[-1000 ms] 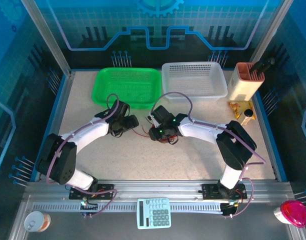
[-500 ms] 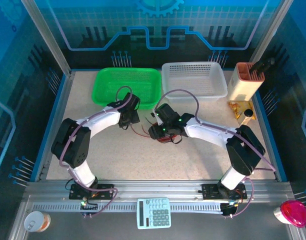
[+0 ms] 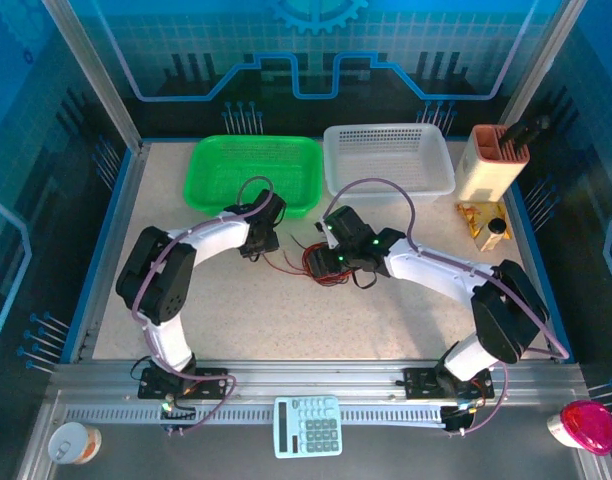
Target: Untangle the cables
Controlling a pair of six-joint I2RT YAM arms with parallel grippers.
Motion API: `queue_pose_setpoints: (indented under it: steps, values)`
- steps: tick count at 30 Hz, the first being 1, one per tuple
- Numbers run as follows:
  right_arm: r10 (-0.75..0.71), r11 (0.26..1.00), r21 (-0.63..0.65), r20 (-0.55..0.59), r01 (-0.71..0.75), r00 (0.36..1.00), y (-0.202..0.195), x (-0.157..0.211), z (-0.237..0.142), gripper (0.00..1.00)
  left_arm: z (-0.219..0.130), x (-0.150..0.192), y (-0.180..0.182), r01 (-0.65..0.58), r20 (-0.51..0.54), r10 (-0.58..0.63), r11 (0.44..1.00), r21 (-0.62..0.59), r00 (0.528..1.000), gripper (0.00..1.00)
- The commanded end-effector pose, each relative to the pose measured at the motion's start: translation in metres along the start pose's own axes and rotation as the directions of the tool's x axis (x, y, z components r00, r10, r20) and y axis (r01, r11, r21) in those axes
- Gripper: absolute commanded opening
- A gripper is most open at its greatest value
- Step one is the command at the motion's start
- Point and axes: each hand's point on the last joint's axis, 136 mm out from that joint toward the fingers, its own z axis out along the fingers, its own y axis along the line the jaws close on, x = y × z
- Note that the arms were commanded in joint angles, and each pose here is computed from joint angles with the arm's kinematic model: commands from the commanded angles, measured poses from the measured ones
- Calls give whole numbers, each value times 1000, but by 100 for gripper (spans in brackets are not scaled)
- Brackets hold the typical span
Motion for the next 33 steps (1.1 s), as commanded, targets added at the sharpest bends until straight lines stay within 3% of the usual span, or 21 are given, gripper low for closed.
queue_pose_setpoints:
  steps: [1,3,13,22,25,27,33]
  values:
    - [5,1000,7,26,-6,1000,-4,-2,-10,58,1,-7,-5,-19,22,19,1000,-11,1000,41]
    - [5,1000,9,31,-5,999,-5,-3,-12,58,3,-7,-4,-22,21,22,1000,-20,1000,36]
    - [9,1000,9,47,-9,999,-7,-3,-21,58,13,-6,-3,-28,29,29,999,-33,999,33]
    - [22,1000,-1,39,-22,999,-7,0,-17,58,21,-2,-3,-39,22,39,999,-33,999,19]
    - [25,1000,-1,38,-25,999,-7,2,-16,58,22,-1,-4,-49,21,50,998,-28,999,7]
    - [26,1000,1,37,-26,999,-8,3,-15,58,18,-4,-4,-62,28,63,998,-27,998,0]
    - [31,999,-6,42,-31,999,-7,2,-14,58,-21,-24,-9,-81,102,80,997,5,992,0]
